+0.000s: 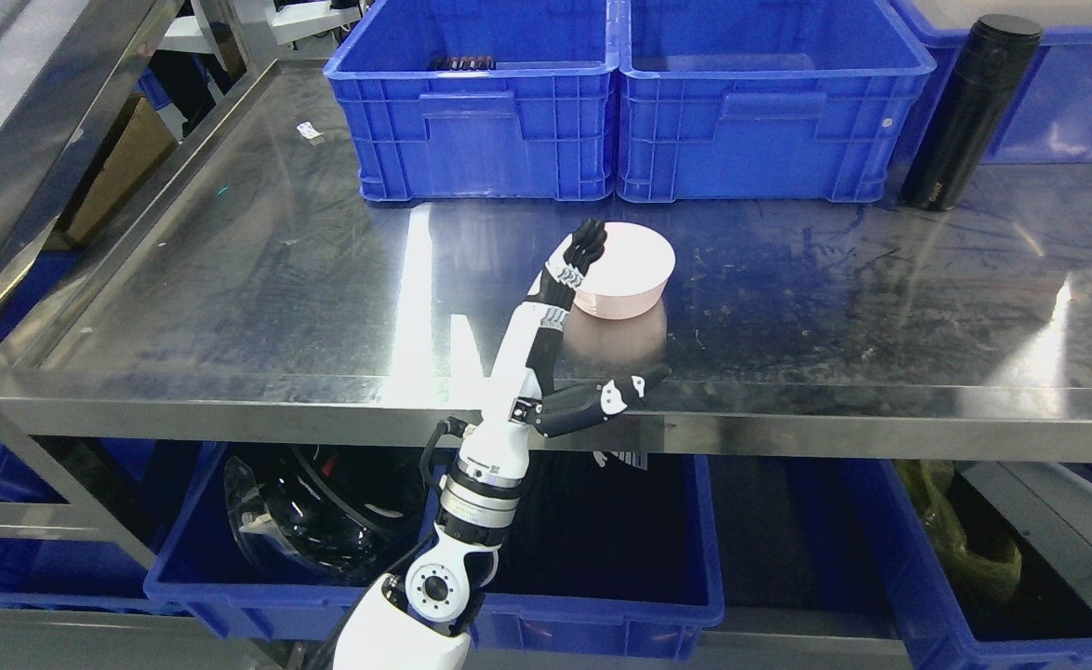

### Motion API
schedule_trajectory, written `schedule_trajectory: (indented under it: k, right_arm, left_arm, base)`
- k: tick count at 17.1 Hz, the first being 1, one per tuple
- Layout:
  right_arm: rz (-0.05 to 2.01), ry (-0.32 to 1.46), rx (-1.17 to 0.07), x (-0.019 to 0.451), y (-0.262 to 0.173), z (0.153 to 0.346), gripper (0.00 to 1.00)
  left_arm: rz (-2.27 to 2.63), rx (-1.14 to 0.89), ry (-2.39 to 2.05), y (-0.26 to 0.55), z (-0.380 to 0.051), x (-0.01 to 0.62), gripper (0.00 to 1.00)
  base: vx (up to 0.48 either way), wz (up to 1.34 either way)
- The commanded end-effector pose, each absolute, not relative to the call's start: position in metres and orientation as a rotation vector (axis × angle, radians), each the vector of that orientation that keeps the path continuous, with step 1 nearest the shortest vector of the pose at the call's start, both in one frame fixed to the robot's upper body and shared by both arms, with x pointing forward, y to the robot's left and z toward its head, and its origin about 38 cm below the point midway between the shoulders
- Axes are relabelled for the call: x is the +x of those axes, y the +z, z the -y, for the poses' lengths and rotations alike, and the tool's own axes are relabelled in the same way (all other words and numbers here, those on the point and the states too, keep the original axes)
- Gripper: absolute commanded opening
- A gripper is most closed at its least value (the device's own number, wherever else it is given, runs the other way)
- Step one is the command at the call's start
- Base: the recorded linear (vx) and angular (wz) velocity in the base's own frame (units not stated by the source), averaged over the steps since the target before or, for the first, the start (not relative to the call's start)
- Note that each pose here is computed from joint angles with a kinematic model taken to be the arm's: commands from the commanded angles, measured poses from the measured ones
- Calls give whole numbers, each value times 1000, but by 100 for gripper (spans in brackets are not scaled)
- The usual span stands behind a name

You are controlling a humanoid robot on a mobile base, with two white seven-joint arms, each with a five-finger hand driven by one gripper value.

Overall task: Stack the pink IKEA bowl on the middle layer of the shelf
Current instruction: 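Reach the left hand toward the pink bowl on the steel shelf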

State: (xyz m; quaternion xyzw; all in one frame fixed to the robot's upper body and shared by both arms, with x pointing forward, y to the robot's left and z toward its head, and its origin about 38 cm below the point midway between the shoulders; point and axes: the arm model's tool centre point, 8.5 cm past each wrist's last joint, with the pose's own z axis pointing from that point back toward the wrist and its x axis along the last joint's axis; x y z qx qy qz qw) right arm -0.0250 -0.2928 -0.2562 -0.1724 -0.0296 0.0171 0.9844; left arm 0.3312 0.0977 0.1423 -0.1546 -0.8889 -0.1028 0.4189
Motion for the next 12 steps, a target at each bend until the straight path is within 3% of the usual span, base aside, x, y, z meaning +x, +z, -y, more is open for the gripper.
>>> schedule_trajectory:
  k: [1, 6, 9, 12]
  right_arm:
    - [78, 38, -363, -19, -255, 304, 100]
    - [78, 38, -363, -19, -255, 304, 100]
    - [78, 40, -363, -19, -255, 304, 100]
    - [78, 40, -363, -19, -255, 304, 100]
  left_arm:
    - [2252, -304, -197, 143, -131, 338, 100]
    - [2344, -237, -351, 194, -142, 380, 100]
    - [2318, 50, -684, 253, -171, 426, 98]
    - [2165, 500, -1230, 301, -179, 455, 97]
  base:
    - [22, -115]
    - [4, -27]
    - [-9, 47]
    - [-3, 16]
